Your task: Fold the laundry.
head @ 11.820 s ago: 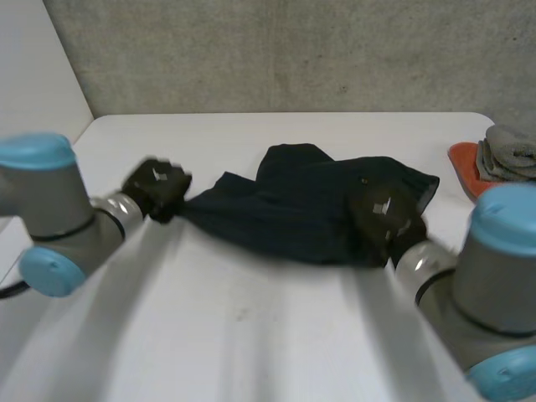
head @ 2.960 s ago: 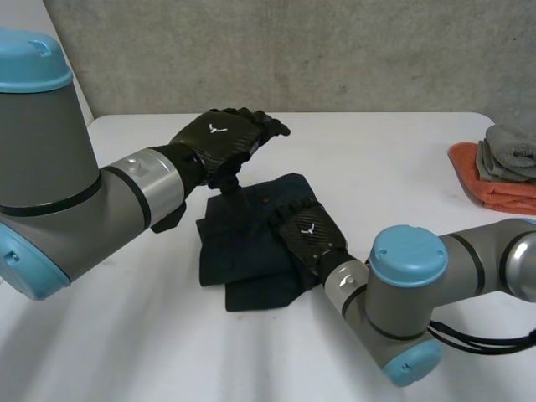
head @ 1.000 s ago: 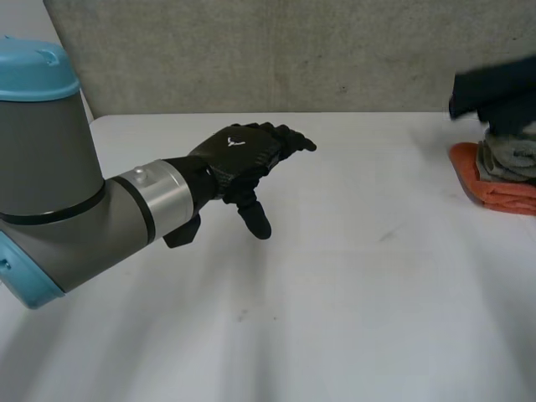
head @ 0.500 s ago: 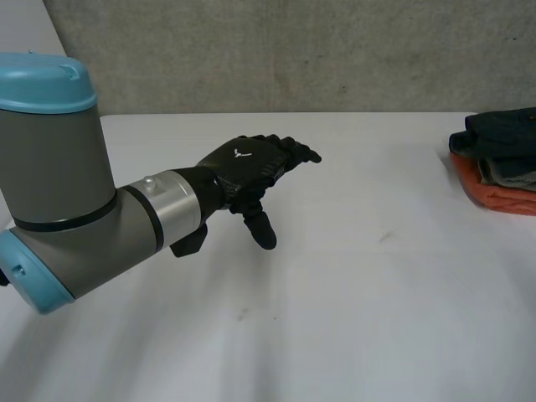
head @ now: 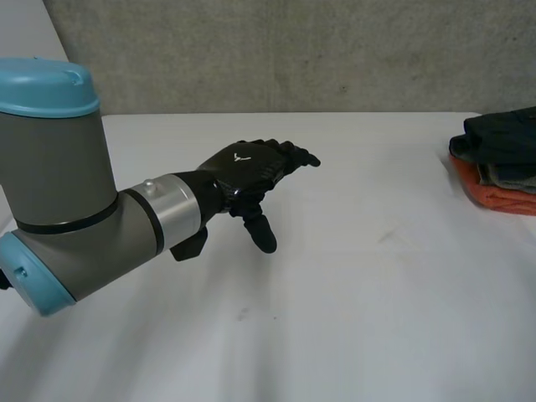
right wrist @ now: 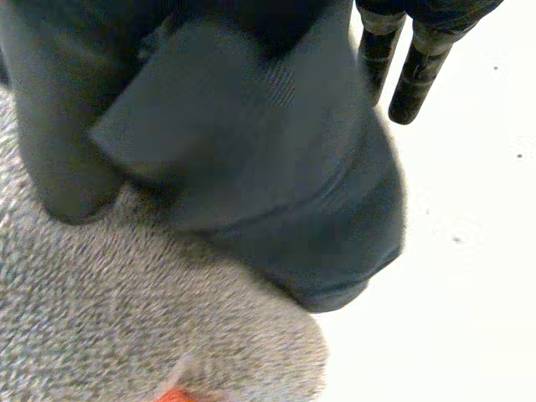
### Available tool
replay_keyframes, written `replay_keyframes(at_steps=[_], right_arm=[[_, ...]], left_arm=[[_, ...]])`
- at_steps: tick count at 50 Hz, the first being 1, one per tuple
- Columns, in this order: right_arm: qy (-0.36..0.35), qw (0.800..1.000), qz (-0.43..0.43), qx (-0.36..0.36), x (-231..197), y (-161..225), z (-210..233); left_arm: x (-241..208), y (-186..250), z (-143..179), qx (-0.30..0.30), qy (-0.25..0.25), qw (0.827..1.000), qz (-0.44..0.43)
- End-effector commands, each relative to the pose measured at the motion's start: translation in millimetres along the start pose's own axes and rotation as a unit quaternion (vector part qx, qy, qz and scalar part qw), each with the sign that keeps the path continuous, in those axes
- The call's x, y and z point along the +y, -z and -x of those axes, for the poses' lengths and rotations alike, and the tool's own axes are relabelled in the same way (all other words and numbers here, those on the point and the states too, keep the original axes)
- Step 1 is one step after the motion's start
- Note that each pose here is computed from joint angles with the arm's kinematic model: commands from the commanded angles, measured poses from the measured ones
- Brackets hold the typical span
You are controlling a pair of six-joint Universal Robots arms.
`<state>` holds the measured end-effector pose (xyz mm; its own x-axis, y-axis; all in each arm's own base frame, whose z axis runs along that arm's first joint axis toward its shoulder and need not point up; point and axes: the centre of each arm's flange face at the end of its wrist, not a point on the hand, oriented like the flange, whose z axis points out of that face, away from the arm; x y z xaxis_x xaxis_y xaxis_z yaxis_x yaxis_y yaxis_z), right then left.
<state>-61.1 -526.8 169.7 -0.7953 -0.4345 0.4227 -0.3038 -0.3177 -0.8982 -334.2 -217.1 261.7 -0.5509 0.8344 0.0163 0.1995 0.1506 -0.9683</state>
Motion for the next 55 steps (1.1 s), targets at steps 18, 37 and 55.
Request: replay_keyframes(at_steps=[18,37,55], right_arm=[[0.358,0.875,0.109,0.308,-96.2,17.6,-92.2],[0.077,0.986,0.019,0.144,-228.2,-47.4,137.5],[-0.063,0.988,0.092,0.107,-244.0,15.8,317.2]], left_arm=[[-26.4,21.4,9.4,-0.024,-0.011,0.999,-0.037],[-59.1,45.4,53.8,-0.144,-0.028,0.983,-0.111],[-38.1,49.7,87.0,-0.293,-0.029,0.943,-0.153]])
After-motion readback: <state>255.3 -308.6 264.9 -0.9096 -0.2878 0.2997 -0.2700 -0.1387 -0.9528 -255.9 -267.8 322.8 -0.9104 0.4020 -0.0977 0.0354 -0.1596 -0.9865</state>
